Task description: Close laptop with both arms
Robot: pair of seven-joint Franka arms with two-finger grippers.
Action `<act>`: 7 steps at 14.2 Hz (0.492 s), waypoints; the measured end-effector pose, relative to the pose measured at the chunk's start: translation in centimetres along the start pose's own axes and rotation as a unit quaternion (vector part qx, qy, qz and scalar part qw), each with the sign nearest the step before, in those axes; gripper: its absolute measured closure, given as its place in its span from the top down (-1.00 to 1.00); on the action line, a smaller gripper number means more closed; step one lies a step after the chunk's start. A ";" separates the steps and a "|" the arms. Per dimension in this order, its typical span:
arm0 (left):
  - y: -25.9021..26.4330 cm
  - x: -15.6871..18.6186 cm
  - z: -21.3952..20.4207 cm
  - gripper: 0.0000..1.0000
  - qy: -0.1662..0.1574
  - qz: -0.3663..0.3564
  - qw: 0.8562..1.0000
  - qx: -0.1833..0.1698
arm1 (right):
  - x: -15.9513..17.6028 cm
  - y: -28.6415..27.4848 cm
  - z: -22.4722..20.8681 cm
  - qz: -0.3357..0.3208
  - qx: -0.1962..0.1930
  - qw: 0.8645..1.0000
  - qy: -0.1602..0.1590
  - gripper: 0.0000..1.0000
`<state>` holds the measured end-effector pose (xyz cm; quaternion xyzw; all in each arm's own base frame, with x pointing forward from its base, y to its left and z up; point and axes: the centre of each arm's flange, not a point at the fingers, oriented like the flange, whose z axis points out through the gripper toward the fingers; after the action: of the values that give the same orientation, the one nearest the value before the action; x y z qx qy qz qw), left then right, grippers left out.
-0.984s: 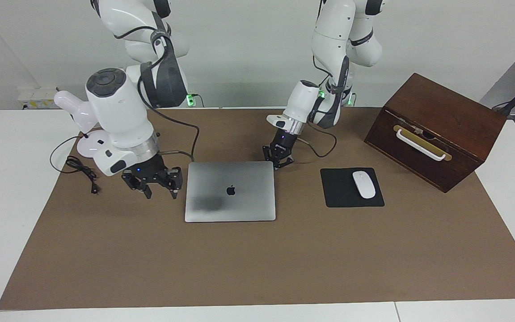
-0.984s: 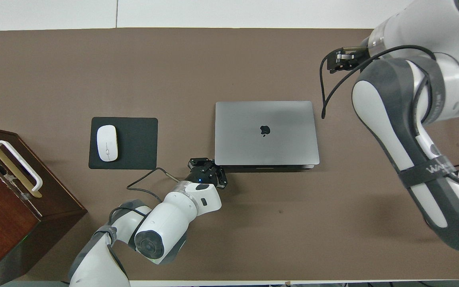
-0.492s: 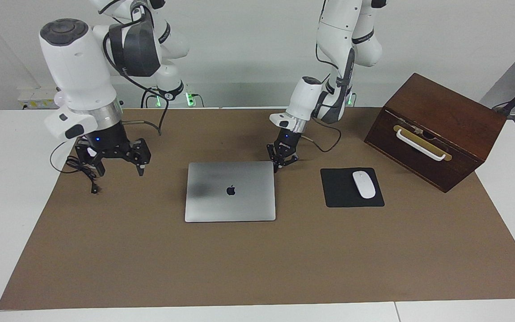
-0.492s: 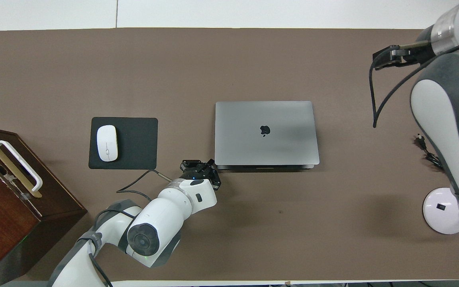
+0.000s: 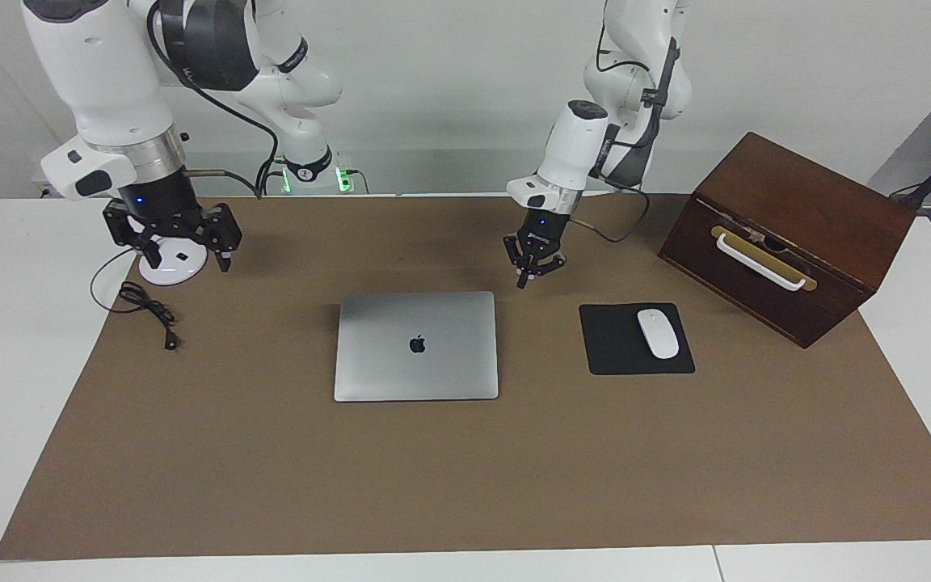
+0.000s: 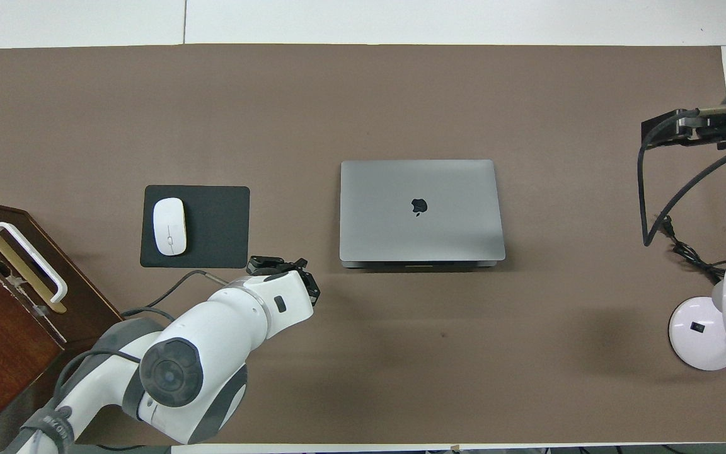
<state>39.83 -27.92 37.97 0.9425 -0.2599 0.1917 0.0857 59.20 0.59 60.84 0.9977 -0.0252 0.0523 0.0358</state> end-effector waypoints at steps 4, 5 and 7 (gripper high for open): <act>-4.5 3.2 -7.6 -0.98 -0.060 -0.031 0.998 0.009 | -1.1 1.6 -1.1 0.016 0.006 1.000 -0.009 1.00; -5.6 4.0 -9.4 -0.98 -0.069 -0.035 0.997 0.010 | -1.4 1.7 -1.5 0.016 0.006 1.000 -0.016 1.00; -7.0 5.1 -11.9 -0.98 -0.084 -0.048 0.995 0.012 | -1.9 1.7 -2.2 0.017 0.006 1.000 -0.022 1.00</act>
<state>43.76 -21.18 50.41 0.9676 -0.2188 0.1105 0.0610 56.95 -0.90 62.93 0.9982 -0.0423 0.0309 0.0283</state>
